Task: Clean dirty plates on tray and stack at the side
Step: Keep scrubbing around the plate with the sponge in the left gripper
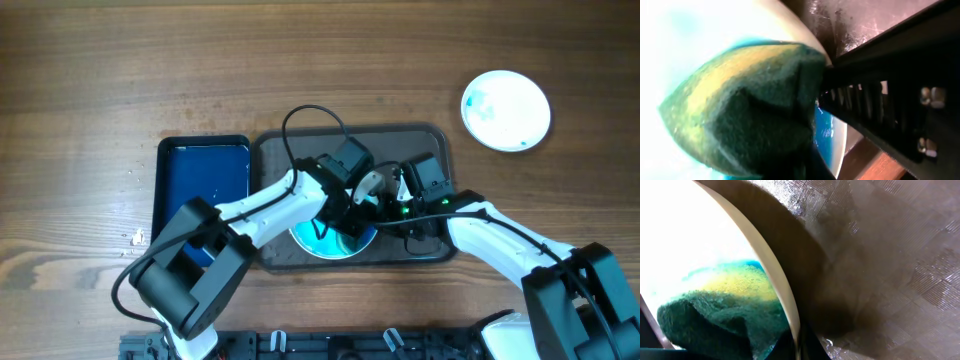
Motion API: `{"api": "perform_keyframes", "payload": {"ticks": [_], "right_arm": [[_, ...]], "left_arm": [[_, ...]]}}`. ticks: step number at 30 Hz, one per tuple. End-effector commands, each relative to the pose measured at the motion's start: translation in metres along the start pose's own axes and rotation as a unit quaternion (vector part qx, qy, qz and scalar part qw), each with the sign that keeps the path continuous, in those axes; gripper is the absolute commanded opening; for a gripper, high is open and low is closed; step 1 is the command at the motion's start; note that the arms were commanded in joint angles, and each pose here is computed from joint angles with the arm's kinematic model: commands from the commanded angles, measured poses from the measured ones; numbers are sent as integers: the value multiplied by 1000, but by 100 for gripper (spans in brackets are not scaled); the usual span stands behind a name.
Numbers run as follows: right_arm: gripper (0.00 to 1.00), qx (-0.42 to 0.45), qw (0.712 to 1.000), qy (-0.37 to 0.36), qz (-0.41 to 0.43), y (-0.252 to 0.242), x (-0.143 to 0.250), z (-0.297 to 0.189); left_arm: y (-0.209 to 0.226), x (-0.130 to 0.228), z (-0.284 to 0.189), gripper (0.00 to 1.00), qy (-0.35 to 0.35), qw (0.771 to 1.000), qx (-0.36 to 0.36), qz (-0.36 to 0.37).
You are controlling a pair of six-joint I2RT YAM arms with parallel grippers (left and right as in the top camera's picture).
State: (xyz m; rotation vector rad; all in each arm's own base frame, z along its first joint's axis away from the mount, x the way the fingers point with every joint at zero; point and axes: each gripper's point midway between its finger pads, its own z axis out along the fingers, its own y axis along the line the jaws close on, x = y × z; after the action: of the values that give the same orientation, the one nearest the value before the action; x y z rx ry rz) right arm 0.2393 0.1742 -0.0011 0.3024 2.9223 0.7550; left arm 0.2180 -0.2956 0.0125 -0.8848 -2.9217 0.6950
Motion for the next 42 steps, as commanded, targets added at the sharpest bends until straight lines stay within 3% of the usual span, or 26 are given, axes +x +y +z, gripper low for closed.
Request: {"api": "perform_keyframes", "payload": {"ticks": [1,5,9,15,21,27,33,42], "right_arm": [[4,0,1000,12,-3,-3,6,4],[4,0,1000,12,-3,-3,6,4],[4,1,1000,14,-2,-3,7,4],[4,3,1000,15,-5,-4,8,4],[4,4,1000,17,-10,-5,8,4],[4,4,1000,17,-11,-5,8,4],[4,6,1000,19,-10,-6,10,4],[4,6,1000,19,-10,-6,10,4]], "left_arm": [[36,20,3,4,36,997,-28,-57],[87,21,-12,4,28,988,-95,-117],[126,19,-28,4,10,979,-116,-166],[157,19,-42,4,-5,974,-128,-185],[191,31,-57,4,-11,950,-174,-260],[147,42,-40,4,46,972,-137,-183],[69,46,-8,4,85,991,-82,-60],[1,39,7,4,78,996,39,-10]]}}
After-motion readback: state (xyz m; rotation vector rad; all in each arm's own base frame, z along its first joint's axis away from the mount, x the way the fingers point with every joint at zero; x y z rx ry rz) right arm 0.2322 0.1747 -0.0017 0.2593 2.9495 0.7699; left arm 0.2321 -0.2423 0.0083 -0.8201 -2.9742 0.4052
